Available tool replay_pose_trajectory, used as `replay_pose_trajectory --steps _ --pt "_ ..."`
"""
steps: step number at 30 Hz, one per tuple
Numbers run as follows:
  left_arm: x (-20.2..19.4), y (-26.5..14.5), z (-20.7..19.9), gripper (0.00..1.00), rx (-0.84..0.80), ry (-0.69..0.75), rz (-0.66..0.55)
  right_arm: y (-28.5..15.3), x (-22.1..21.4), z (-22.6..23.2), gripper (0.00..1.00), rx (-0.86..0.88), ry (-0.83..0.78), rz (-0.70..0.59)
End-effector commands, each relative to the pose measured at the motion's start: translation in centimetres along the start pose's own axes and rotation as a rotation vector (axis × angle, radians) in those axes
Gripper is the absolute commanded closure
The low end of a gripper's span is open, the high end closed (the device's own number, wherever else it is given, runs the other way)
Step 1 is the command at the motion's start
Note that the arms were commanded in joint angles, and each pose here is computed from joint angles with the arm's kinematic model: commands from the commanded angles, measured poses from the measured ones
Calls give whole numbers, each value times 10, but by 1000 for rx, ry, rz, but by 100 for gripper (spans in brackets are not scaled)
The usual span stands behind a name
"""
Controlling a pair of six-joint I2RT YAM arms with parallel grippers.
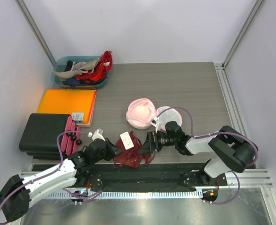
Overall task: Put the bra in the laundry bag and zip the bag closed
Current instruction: Pick up the bra from the center of the board.
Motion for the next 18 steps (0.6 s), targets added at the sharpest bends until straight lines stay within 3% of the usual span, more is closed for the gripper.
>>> replay_pose_trajectory --steps 1,11,18 --pt "-1 0 0 100 -4 -26 3 8 20 22 0 64 6 -143" --pt "-1 2 -4 100 -25 -38 5 29 -2 35 2 116 66 -146" --pt "-3 2 -2 100 -27 -48 10 44 -5 44 14 160 82 -170"
Point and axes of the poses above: each gripper's point midway between its finger pads, its own y axis out along the fingers, its own z axis along the line the jaws close on, x = y × z, the point moved 2 cm from there along -y, back along the fingers, and after that the axes turned 1 degree about y, right-handed, at the moved point
